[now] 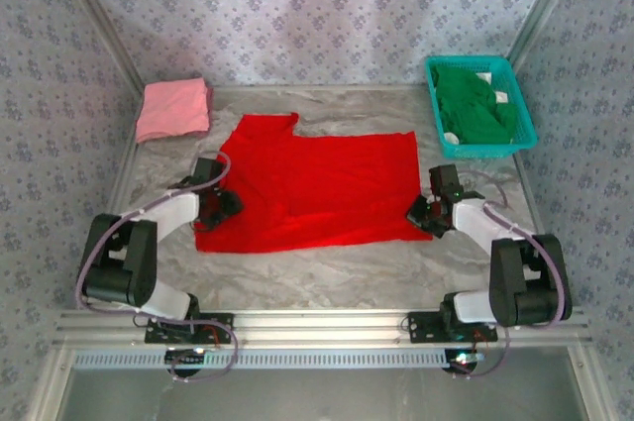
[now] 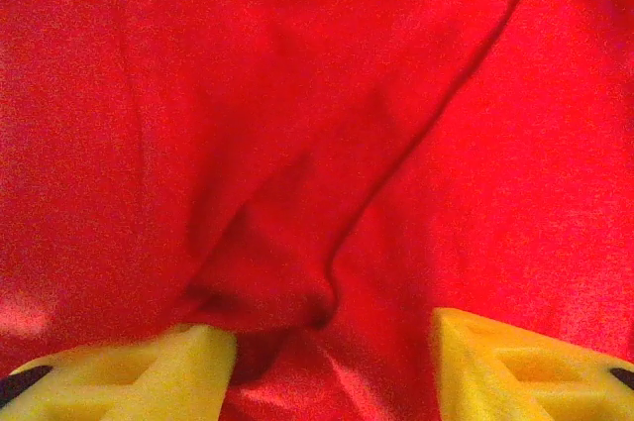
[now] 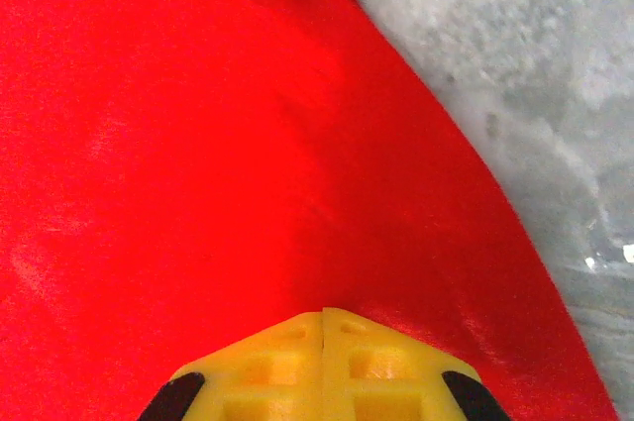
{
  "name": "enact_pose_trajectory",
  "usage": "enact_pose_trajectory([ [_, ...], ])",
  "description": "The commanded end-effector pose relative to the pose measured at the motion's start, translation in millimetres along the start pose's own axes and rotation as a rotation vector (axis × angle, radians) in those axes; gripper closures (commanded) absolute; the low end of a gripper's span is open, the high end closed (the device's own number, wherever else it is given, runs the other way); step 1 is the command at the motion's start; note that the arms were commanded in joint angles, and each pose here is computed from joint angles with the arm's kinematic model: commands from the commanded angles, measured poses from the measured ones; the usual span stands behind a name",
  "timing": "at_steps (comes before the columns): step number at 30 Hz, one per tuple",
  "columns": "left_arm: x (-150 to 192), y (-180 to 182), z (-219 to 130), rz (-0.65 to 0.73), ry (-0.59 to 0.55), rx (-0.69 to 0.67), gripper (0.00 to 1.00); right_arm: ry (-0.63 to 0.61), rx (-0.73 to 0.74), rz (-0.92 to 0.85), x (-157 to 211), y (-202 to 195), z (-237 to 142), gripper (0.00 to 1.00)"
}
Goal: Fold and stack the t-shirts
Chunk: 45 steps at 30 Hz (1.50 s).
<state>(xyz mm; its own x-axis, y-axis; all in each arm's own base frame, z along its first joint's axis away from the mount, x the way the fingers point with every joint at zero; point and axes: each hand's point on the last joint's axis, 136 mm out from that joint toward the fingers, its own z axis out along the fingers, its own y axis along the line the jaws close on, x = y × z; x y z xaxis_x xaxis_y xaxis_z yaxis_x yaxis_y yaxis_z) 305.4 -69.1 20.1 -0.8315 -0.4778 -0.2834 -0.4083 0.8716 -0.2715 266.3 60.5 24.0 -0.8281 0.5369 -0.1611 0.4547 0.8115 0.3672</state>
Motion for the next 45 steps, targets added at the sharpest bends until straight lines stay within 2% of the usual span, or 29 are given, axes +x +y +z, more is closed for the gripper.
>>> enact_pose_trajectory([
  [1,30,14,19,-0.034,0.101,-0.024,0.44,0.028,0.040,0.105,19,-24,4,1.00],
  [5,41,18,10,-0.042,0.119,-0.036,0.44,0.047,0.091,0.170,40,-44,-1,1.00],
  [9,56,25,-7,-0.032,0.145,-0.079,0.44,0.043,0.115,0.189,44,-50,-9,1.00],
  [14,53,24,-37,-0.042,0.116,-0.071,0.44,-0.025,0.078,0.160,19,-29,-24,1.00],
  [16,32,8,-55,-0.025,0.058,-0.031,0.43,-0.083,0.054,0.141,-1,-13,-38,0.97],
  [18,-5,-25,-82,0.020,-0.026,0.046,0.44,-0.149,0.041,0.100,-23,4,-57,0.93],
  [20,-43,-55,-102,0.071,-0.102,0.092,0.38,-0.215,0.008,0.041,-45,25,-74,0.91],
  [23,-97,-100,-113,0.119,-0.137,0.193,0.38,-0.280,-0.061,-0.058,-76,63,-89,0.86],
  [25,-133,-118,-108,0.157,-0.188,0.172,0.38,-0.306,-0.102,-0.119,-92,89,-93,0.83],
  [28,-175,-141,-82,0.187,-0.173,0.151,0.40,-0.325,-0.142,-0.261,-108,128,-91,0.77],
  [30,-187,-151,-56,0.192,-0.129,0.135,0.41,-0.316,-0.179,-0.330,-111,150,-86,0.73],
  [36,-208,-172,-2,0.202,-0.065,0.119,0.43,-0.304,-0.198,-0.377,-112,167,-74,0.68],
  [45,-207,-176,50,0.211,-0.006,0.082,0.45,-0.269,-0.216,-0.372,-106,166,-65,0.67],
])
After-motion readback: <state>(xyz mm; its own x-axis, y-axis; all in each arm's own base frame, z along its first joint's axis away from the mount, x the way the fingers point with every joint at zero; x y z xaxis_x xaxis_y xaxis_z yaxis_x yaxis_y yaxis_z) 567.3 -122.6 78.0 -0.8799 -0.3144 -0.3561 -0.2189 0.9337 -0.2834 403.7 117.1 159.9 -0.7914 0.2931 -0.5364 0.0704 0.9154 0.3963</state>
